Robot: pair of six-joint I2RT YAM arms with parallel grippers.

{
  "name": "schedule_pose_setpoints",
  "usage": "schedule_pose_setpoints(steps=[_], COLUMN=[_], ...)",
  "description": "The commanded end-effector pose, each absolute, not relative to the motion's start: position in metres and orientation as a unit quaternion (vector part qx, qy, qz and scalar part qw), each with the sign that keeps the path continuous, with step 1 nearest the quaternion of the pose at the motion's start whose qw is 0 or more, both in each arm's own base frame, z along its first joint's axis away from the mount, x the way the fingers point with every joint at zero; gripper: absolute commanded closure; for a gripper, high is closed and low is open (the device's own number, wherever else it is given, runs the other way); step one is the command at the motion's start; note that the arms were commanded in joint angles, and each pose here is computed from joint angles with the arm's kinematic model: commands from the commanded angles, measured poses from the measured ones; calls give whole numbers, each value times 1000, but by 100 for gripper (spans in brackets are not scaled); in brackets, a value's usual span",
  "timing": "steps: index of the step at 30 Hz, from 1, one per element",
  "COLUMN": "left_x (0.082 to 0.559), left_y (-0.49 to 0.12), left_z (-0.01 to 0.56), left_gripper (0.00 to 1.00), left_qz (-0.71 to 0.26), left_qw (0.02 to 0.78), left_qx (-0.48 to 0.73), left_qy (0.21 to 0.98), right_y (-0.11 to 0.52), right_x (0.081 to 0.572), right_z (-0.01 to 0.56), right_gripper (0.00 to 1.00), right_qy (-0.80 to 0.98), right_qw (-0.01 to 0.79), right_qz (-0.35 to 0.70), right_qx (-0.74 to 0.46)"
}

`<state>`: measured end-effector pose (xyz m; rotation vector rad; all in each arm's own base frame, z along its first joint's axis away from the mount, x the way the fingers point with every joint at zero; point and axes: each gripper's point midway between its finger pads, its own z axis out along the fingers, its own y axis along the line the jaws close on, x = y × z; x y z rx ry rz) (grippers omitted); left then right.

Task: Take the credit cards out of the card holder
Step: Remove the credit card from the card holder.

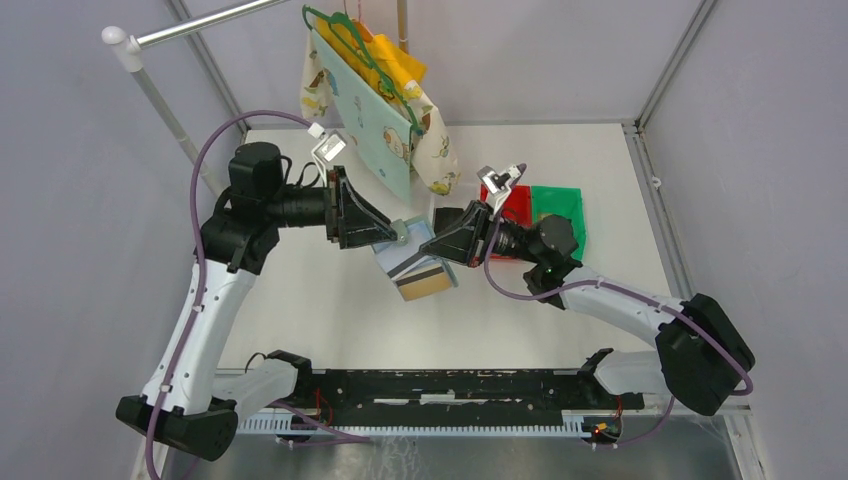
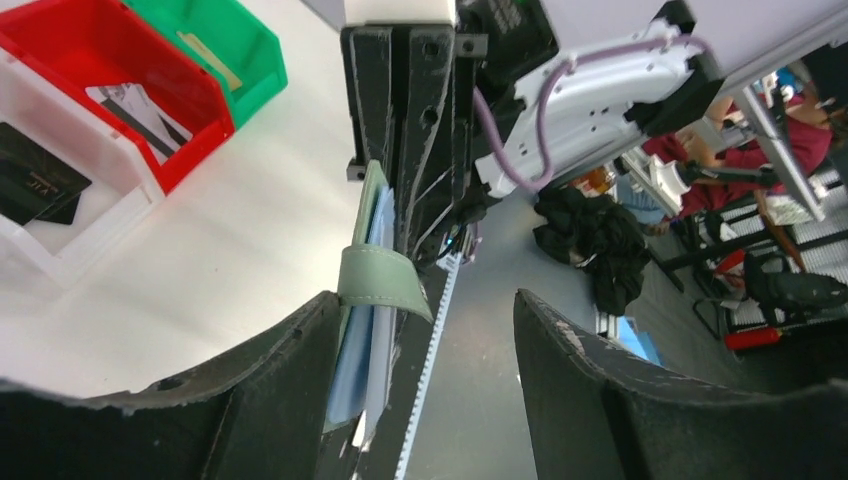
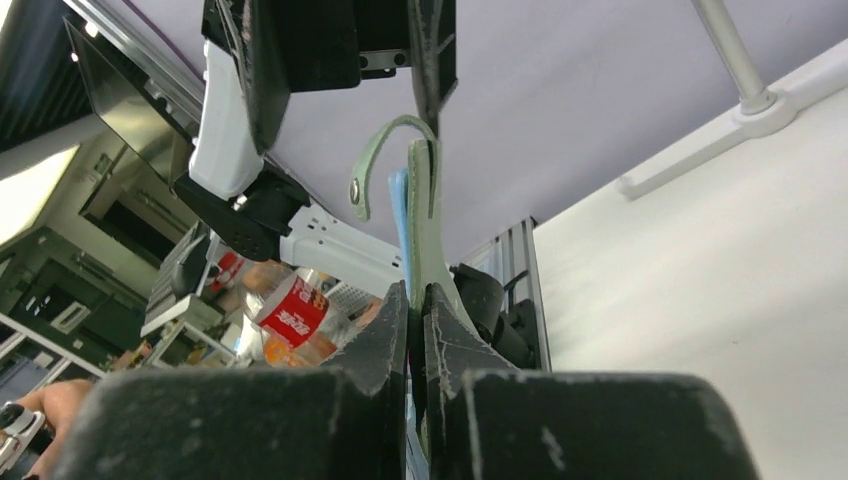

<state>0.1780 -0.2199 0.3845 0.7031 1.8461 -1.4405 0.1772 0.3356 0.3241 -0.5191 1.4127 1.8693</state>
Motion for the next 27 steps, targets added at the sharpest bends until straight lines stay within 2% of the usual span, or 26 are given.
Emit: schedule_pose_setpoints(steps=[1, 7, 18, 24, 27], left_x=[158, 150, 131, 141, 145], left_y=[-215, -209, -203, -210, -213], left_z=[366, 330, 308, 325, 330], left_gripper=[31, 30, 31, 43, 55], left_qz=[-543, -524, -521, -536, -543], left_qw=[342, 319, 298, 312, 310], left_qx=[335, 357, 388, 375, 369], left_qy=[689, 704, 699, 689, 687], right_y=[342, 348, 354, 362, 364], right_x=[177, 185, 188, 181, 176], right_z=[352, 355, 363, 357, 356], right_gripper=[97, 97, 98, 96, 95], right_qy=[537, 557, 558, 561, 559], right_qw=[376, 379, 375, 359, 354], right_qz=[713, 687, 682, 681, 681], right_qx=[-251, -270, -287, -305, -314])
